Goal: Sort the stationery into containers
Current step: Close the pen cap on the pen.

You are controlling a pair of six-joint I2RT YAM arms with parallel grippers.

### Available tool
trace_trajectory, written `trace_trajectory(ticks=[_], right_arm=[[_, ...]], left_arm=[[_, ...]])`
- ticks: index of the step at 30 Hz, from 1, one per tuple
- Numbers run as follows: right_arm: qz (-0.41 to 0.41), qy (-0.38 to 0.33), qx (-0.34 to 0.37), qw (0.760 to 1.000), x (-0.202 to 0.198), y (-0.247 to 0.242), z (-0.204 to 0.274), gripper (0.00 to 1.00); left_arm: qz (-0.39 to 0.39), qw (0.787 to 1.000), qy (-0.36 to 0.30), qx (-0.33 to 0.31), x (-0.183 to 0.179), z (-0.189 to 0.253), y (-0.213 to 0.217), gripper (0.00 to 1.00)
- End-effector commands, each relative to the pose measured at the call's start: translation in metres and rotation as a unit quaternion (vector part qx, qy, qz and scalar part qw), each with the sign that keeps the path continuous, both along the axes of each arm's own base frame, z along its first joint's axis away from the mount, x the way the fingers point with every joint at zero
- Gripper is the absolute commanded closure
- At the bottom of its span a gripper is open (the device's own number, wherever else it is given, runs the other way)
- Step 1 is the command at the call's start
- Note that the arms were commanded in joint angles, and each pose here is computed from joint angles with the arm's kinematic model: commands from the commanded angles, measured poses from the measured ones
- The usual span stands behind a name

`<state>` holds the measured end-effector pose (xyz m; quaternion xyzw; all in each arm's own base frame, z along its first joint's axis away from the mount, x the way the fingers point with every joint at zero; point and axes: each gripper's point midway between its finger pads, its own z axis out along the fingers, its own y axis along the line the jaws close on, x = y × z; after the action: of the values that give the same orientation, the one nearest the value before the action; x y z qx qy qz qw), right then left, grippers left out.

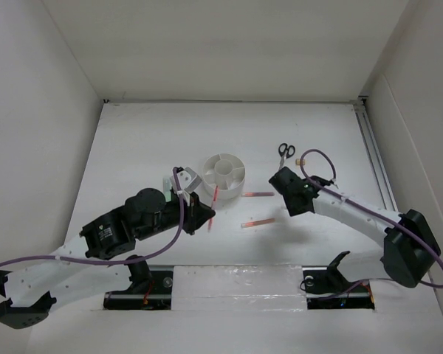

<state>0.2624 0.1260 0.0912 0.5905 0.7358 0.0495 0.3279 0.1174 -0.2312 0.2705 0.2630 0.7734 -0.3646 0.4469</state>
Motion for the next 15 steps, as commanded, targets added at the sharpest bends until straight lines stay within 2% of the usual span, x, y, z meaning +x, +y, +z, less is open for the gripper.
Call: trace_trajectory(ticks=[1,4,8,15], right_arm=[[-0.061,0.007,0.024,0.998,-0.006,-0.011,-0.011,0.42],[-0.076,0.001,0.057,0.995,0.000,-0.010,-0.014,0.42],[-0.079,0.025,0.066,0.994,-0.002,-0.010,-0.028,0.44],[-0.092,0.025,0.074,0.993,0.002,-0.009,-0.044,0.47]], left_arm=[[-0.011,1.000,-0.014,-0.018,-0.001,0.008,-0.005,1.00],[-0.015,0.999,-0.017,-0.027,-0.003,0.012,-0.005,1.00],[-0.021,0.999,-0.019,-0.025,-0.004,0.012,-0.006,1.00],[-0.025,0.999,-0.018,-0.027,-0.006,0.011,-0.005,1.00]])
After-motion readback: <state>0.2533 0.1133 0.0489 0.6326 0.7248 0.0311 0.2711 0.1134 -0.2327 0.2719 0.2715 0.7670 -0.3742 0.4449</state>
